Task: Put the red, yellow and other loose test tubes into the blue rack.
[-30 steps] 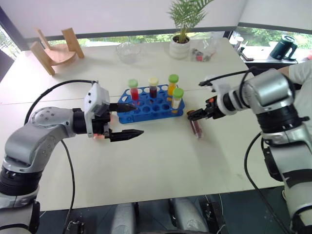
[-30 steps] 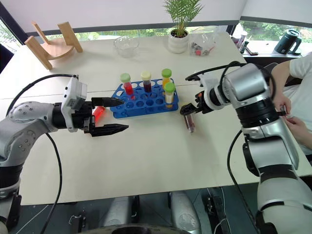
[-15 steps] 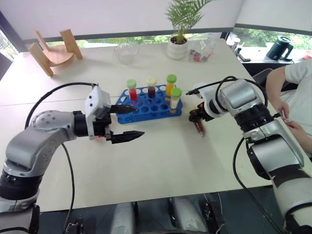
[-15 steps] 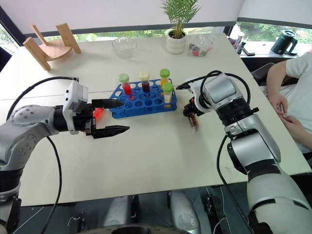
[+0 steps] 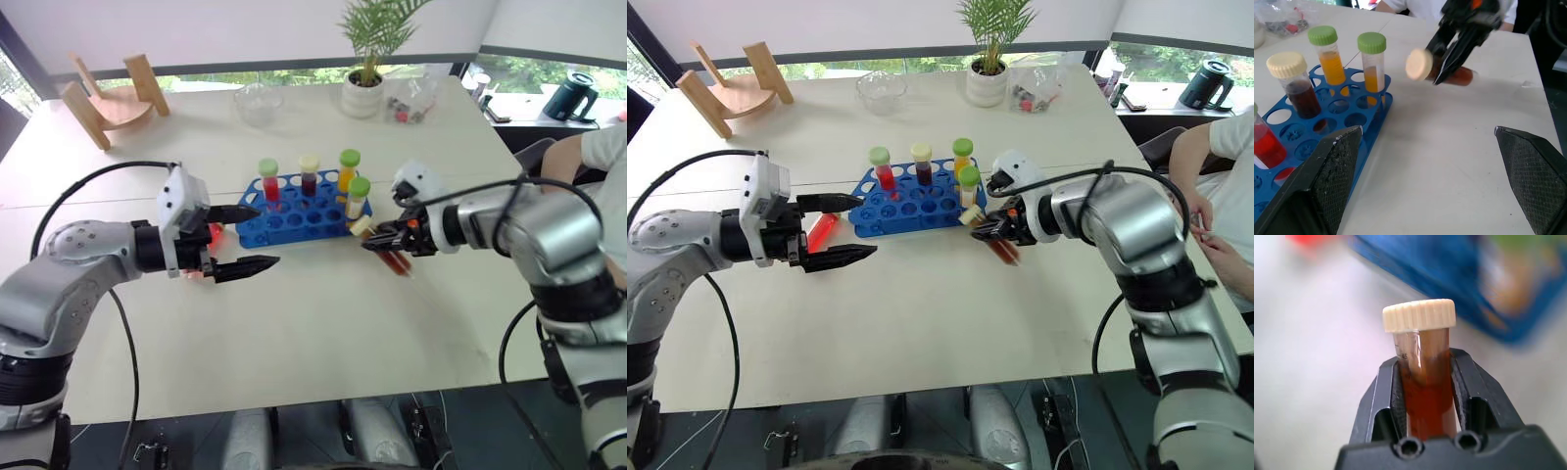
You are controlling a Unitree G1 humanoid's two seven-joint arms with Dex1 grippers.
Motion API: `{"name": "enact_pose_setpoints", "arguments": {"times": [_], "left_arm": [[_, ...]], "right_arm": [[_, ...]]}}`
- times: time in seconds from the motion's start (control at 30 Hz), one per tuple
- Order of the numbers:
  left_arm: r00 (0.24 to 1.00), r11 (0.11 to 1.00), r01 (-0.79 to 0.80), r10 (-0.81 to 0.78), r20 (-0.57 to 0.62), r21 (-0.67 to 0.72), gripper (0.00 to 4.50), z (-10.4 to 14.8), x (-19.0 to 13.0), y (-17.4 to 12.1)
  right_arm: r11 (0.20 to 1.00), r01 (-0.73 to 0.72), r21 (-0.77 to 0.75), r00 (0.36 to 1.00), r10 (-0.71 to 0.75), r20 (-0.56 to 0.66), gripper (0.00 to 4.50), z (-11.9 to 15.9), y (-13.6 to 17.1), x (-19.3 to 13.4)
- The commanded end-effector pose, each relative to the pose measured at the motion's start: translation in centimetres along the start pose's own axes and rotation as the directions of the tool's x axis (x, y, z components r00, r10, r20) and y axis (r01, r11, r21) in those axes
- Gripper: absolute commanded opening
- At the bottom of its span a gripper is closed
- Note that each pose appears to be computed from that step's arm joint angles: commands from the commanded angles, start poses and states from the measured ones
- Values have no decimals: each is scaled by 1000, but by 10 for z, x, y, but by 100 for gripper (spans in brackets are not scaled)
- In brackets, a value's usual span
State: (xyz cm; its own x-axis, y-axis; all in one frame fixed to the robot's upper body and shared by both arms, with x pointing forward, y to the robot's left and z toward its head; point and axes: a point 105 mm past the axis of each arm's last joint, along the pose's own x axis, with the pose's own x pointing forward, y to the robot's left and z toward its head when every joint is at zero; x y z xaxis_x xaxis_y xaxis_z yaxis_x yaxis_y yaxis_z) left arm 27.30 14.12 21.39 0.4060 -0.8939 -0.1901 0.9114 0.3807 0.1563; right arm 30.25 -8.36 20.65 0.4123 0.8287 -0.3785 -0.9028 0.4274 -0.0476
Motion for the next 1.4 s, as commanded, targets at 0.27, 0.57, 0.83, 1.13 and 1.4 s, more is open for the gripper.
{"name": "enact_pose_setpoints", "arguments": {"times": [0.27,0.57,0.83,1.13,1.4], "left_arm": [[999,1000,-29,29,-33,6,450,10,-14,4],[998,1000,-25,25,-58,8,450,13,-18,2],[998,999,-31,31,-56,7,450,11,-18,0],[998,999,-35,36,-57,7,450,10,-21,0],[998,999,-35,35,-54,9,450,9,-20,-1]], "right_arm": [[971,236,33,704,-195,683,84,48,-5,47],[922,375,100,605,-325,727,84,35,-25,79],[908,400,126,603,-364,710,84,25,-36,91],[893,429,138,603,-397,692,84,15,-43,95],[881,451,141,602,-417,681,84,8,-44,90]]}}
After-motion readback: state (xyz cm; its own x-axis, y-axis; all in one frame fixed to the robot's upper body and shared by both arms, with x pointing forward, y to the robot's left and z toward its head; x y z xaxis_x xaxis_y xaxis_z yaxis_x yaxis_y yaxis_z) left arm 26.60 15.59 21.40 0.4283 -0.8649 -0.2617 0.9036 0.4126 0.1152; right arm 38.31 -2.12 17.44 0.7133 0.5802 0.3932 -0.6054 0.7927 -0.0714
